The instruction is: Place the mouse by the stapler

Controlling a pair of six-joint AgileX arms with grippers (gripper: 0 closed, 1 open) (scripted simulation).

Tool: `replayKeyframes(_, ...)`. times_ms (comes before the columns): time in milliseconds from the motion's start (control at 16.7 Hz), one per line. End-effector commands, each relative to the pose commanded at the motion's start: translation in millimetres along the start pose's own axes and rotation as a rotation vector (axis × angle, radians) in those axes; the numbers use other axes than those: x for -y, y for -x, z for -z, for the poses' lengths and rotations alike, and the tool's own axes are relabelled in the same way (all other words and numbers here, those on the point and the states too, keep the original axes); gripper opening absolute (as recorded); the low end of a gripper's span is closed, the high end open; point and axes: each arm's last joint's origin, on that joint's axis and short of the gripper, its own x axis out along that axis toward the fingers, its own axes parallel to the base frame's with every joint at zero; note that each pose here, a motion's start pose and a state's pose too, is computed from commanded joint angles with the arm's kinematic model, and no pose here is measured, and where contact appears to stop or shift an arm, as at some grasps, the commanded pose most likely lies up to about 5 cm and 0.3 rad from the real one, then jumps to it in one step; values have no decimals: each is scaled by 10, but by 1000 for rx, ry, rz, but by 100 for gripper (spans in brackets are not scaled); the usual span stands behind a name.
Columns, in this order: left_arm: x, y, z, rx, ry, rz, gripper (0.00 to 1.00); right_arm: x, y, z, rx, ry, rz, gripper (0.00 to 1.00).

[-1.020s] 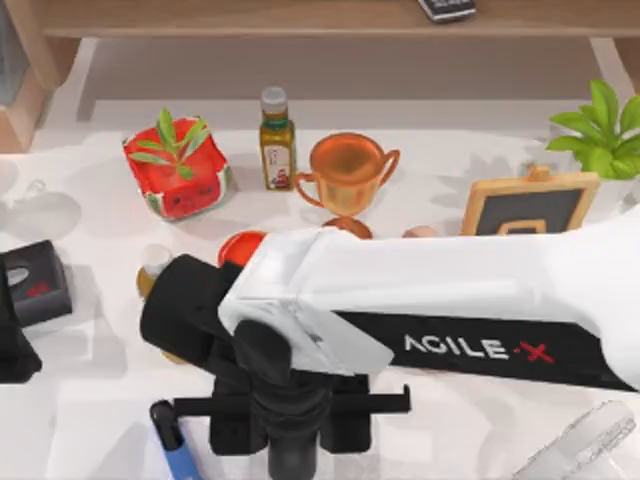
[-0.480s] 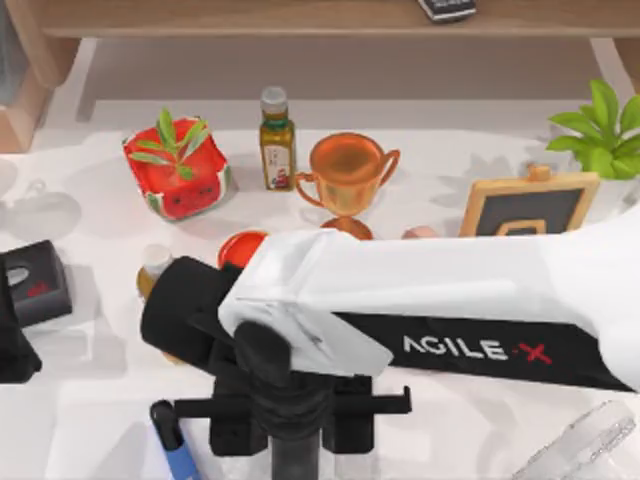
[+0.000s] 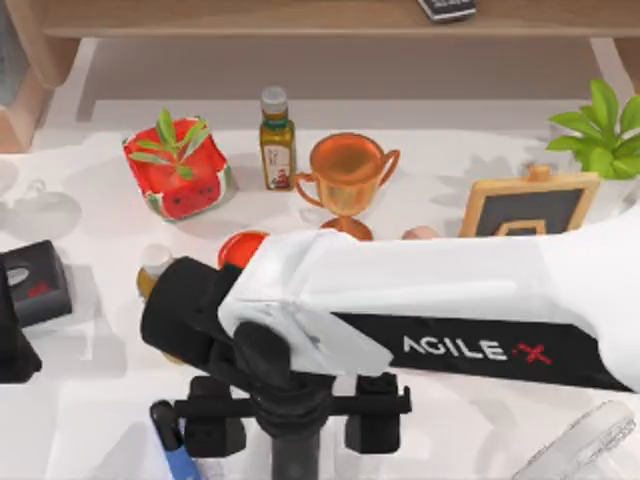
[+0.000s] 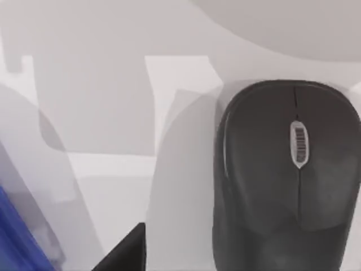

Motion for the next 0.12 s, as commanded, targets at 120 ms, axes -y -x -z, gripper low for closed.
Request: replayKeyframes(120, 0, 0, 0, 0, 0, 0, 100, 0, 0, 0, 0, 0, 0, 100)
